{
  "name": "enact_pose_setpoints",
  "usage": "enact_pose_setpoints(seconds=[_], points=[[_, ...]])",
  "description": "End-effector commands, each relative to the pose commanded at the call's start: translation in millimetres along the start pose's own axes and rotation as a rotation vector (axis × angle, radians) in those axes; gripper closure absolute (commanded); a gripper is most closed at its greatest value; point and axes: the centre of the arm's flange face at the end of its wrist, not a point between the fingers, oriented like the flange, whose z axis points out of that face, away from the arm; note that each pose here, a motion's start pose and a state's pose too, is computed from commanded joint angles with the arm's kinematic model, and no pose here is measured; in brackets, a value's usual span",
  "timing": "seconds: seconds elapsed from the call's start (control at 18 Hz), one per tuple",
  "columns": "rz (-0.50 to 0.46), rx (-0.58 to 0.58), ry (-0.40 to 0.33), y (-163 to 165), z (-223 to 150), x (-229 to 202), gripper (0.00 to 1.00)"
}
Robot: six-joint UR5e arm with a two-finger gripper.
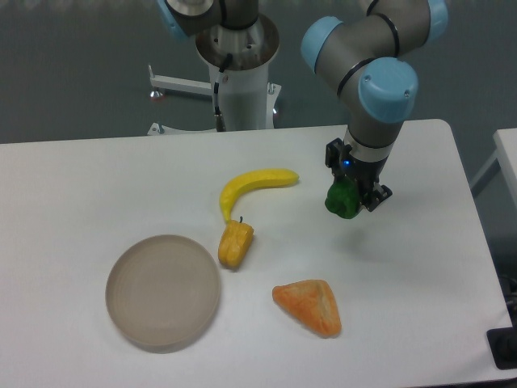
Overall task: Place the green pepper on the table
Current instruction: 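Lower the held green pepper toward the table beside the orange piece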
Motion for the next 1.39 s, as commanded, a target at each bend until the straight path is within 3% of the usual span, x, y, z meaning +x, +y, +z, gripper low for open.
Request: enact_pose_setpoints(seconds=[0.5,0.72,1.0,1.28,1.39], points=[[-0.009,0.013,-0.008,-1.9,6.3,-23.6,0.95],[-0.006,0.02,-0.089,-2.5,23.8,-46.8,0.96],[0.008,0.023,-0.108,-5.3,57.3,-72.6,0.95],[0.009,0.021,-0.106,-9.0,70.9,-82.4,0.83],[0.011,0.023,-0.124,-10.3,77.4,-84.8,0.73]])
